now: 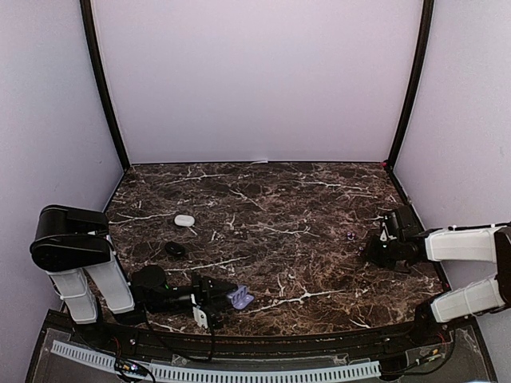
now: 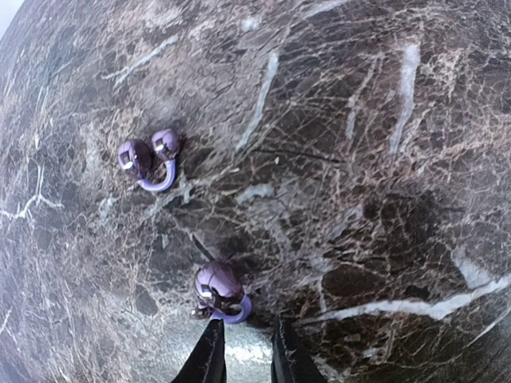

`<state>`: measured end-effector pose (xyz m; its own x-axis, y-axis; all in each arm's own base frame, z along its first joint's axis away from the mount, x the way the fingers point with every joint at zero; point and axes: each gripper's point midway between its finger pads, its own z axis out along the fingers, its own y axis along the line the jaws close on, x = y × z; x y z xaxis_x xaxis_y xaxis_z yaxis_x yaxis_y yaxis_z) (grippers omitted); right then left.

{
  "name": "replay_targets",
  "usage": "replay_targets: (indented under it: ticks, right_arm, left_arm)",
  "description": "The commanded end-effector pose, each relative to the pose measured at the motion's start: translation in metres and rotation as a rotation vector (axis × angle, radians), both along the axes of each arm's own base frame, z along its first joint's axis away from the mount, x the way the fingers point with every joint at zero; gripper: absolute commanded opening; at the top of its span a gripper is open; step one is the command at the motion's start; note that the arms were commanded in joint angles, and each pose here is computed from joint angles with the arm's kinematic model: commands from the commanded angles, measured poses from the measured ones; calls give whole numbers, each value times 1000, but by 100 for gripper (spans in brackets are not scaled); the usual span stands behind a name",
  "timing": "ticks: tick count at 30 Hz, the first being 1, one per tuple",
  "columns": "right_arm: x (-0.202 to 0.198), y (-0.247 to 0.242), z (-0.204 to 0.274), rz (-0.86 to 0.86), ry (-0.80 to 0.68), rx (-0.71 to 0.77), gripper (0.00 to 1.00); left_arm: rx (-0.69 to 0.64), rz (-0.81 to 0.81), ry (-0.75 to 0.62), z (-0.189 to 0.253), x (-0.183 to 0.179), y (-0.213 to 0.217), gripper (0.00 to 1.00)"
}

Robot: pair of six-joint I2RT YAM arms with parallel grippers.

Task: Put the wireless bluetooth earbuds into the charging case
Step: Pick up the left earbud from the center of the board.

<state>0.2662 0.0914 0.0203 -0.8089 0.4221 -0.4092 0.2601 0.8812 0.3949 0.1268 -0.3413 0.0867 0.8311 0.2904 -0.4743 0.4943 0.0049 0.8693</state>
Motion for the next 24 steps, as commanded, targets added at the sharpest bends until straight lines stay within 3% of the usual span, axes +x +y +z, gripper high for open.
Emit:
replay_targets:
  ticks: [1,24]
  right_arm:
    - [5,-3,-3,-29,-15,20,21]
    - [23,2,-10,23,3,-9,20]
  left_arm:
    - [-204,-6,-102,54,-1,-5,8]
    - [-196,-2,-109,52,-1,-6,8]
